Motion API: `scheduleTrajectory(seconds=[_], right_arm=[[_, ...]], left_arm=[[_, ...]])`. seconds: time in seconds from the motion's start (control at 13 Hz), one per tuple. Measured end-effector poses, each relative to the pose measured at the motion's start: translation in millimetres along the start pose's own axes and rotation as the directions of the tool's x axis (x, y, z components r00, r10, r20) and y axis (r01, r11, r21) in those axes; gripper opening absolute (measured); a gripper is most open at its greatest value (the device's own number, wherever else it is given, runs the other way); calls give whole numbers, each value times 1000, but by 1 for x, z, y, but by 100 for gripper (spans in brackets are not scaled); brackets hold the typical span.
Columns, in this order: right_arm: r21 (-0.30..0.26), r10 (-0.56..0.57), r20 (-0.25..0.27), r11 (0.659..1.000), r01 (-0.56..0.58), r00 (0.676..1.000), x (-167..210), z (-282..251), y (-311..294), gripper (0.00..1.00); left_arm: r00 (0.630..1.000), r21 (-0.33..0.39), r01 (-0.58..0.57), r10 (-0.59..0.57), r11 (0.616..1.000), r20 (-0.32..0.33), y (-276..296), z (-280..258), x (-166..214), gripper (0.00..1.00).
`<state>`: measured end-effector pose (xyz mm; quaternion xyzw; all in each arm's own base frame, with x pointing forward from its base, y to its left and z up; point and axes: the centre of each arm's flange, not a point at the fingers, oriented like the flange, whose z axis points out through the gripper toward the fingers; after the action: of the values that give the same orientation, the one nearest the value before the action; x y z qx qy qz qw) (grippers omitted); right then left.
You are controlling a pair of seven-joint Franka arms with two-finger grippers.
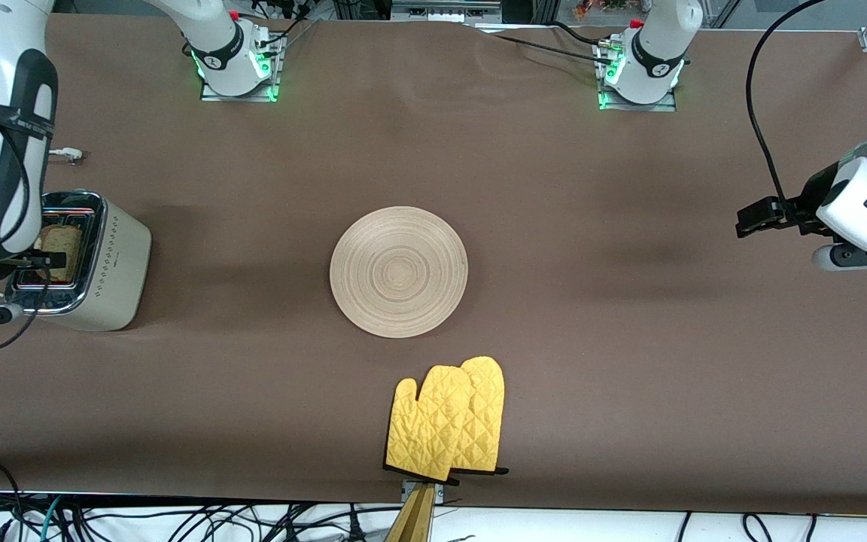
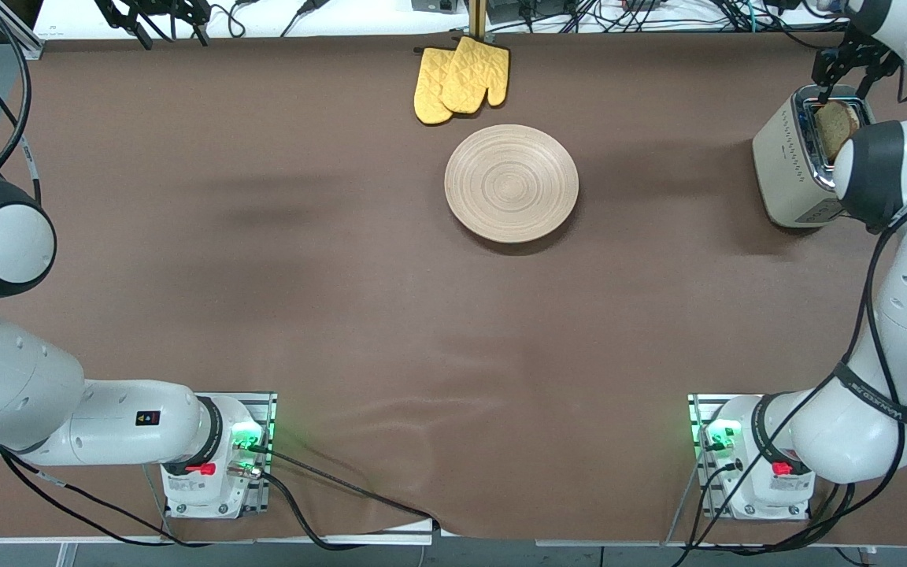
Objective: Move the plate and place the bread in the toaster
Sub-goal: 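Open the right gripper and raise it from the toaster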
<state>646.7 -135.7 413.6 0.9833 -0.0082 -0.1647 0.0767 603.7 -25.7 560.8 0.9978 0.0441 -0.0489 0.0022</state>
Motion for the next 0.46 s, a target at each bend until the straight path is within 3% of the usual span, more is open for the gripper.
scheduleTrajectory(seconds=[0.15, 0.23, 0.46], right_arm=[[46, -3, 9, 999, 3, 1000, -24, -29, 4, 96], [67, -11, 1, 998, 11, 1000, -36, -48, 3, 100], [160, -53, -18, 986, 56, 998, -65, -94, -14, 100]], left_arm=[[1000, -2, 0, 0, 1000, 0, 0, 0, 0, 100], [1000, -2, 0, 0, 1000, -1, 0, -1, 0, 100], [1000, -2, -1, 1, 1000, 0, 1, 0, 0, 100]])
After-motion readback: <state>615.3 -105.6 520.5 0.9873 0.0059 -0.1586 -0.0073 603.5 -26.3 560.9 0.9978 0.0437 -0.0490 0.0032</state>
